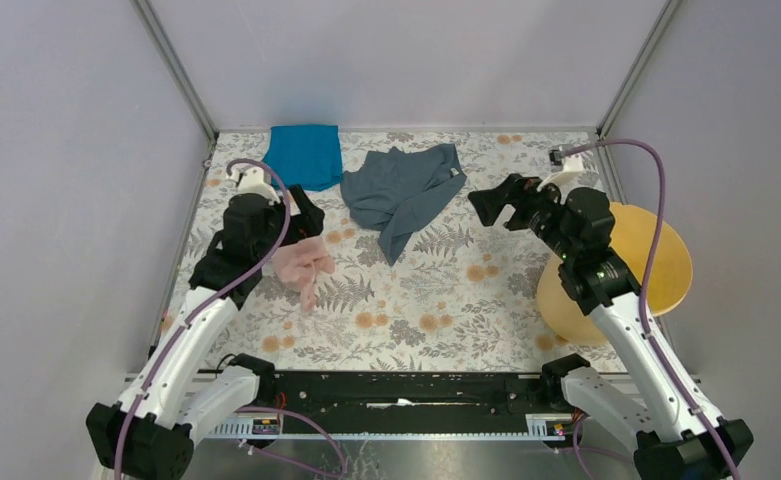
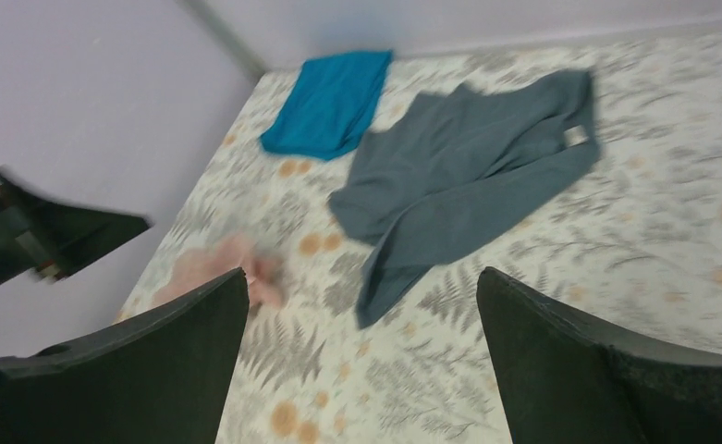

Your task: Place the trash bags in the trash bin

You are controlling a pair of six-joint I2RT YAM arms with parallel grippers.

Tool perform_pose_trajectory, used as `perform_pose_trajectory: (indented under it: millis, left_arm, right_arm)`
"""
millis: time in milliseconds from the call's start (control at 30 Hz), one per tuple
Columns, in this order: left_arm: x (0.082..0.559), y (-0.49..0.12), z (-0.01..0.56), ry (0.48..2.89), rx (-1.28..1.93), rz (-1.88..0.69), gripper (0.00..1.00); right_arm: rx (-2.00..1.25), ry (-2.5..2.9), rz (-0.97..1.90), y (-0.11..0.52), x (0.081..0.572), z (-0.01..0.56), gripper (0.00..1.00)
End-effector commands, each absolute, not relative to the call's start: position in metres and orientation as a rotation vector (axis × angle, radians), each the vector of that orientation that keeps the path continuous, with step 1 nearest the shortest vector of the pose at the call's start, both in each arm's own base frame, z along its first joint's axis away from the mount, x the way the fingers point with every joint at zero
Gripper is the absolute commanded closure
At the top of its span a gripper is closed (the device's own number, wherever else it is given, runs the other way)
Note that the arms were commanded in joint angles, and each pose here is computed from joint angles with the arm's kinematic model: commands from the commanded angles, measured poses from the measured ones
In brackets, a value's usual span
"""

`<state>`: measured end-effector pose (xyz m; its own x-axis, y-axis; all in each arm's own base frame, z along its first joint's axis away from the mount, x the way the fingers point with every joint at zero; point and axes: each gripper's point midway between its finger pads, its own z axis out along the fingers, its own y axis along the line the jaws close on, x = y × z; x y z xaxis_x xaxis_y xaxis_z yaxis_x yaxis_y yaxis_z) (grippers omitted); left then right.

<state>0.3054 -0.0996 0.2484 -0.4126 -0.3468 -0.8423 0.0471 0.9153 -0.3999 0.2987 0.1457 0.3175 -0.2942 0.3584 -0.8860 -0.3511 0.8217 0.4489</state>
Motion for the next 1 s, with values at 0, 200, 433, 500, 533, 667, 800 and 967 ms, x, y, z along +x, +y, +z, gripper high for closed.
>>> perform_pose_trajectory:
  millis: [0, 200, 433, 500, 533, 667, 800, 967]
  left_arm:
    - [0.301, -0.093, 0.198, 2.111, -0.358, -0.385, 0.01]
    - [0.299, -0.093, 0.149, 2.251, -0.482, -0.347, 0.01]
    - [0.281, -0.083, 0.104, 2.353, -0.580, -0.260, 0.01]
    - [0.277, -0.087, 0.096, 2.380, -0.573, -0.286, 0.06]
    - [0.276, -0.091, 0.094, 2.388, -0.554, -0.314, 0.12]
    - [0.270, -0.105, 0.088, 2.399, -0.516, -0.422, 0.48]
    - [0.267, -0.124, 0.102, 2.344, -0.519, -0.600, 0.82]
    - [0.262, -0.171, 0.159, 2.141, -0.430, -1.050, 0.91]
  right_arm:
    - [-0.245, 1.698, 1.017, 0.197, 0.271, 0.338, 0.00]
    - [-0.403, 1.797, 1.217, 0.247, 0.251, 0.303, 0.00]
    - [-0.523, 1.930, 1.271, 0.292, 0.221, 0.243, 0.00]
    - [-0.526, 1.970, 1.287, 0.299, 0.216, 0.227, 0.00]
    - [-0.532, 1.989, 1.292, 0.301, 0.213, 0.219, 0.00]
    - [-0.578, 2.059, 1.312, 0.308, 0.196, 0.192, 0.00]
    - [-0.592, 2.124, 1.358, 0.312, 0.176, 0.169, 0.00]
    - [-0.598, 2.175, 1.431, 0.320, 0.154, 0.150, 0.00]
